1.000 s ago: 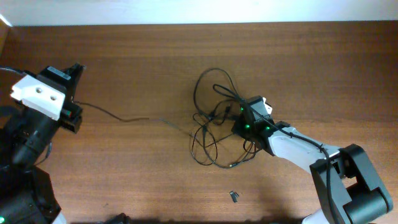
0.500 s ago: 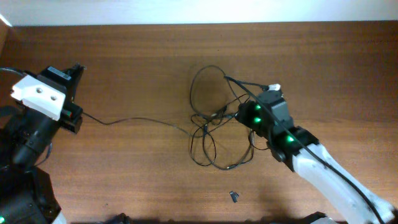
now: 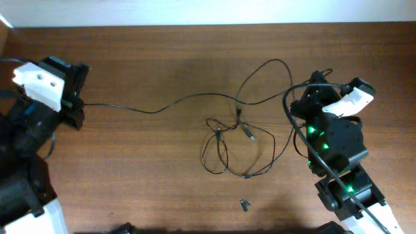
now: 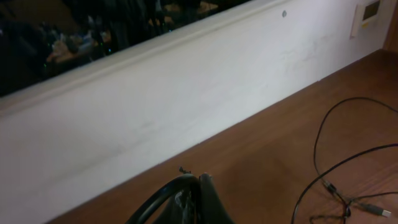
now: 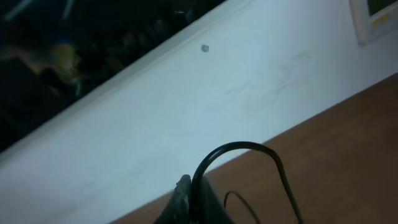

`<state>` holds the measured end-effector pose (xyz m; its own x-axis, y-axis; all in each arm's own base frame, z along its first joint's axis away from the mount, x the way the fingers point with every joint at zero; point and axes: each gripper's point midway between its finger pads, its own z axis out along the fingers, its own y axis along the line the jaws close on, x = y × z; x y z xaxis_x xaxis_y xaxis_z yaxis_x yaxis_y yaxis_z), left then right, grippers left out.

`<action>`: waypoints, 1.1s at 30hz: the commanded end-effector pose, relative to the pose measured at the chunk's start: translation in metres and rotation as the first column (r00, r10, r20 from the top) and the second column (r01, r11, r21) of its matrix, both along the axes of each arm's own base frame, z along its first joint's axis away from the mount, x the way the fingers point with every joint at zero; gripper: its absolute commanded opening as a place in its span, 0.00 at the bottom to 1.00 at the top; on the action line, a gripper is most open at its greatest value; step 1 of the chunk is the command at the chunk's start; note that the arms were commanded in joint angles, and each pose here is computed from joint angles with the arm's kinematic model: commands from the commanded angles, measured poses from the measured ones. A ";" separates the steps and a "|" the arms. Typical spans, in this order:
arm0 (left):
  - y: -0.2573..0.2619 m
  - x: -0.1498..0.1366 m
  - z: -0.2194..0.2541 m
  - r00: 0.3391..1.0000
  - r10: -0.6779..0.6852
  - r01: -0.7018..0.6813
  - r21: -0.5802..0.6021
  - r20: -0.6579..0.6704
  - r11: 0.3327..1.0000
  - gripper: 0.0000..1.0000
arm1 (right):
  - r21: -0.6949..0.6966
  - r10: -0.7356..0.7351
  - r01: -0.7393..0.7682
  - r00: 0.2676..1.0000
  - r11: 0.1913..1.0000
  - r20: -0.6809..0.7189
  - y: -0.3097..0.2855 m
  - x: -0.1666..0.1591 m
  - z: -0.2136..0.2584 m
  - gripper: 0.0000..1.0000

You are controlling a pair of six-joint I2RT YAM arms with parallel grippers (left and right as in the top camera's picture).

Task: Untangle cables
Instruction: 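Pull the right-held cable rightward while left holds its cable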

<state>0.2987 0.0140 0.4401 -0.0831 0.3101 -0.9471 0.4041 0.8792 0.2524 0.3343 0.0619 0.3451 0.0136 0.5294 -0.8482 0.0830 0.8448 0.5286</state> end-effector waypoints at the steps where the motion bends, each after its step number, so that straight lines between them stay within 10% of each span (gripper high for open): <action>1: 0.008 0.009 -0.008 0.999 0.017 -0.019 -0.039 -0.040 0.999 0.00 | -0.083 0.023 -0.025 0.999 0.996 -0.025 0.003 0.000 -0.005 0.04; 11: 0.015 0.023 -0.026 0.994 0.016 -0.024 -0.078 -0.107 0.997 0.00 | -0.119 0.238 -0.288 0.917 0.950 -0.322 0.029 -0.037 -0.069 0.04; 18: 0.021 0.034 -0.040 0.988 0.012 -0.028 -0.103 -0.154 0.994 0.00 | -0.249 -0.072 -0.004 0.953 0.968 -0.294 -0.031 -0.049 -0.060 0.04; 33: 0.038 0.067 -0.093 0.925 -0.001 -0.133 -0.326 -0.381 0.936 0.00 | -0.498 -0.264 -0.065 0.786 0.865 -0.559 -0.060 -0.070 -0.132 0.04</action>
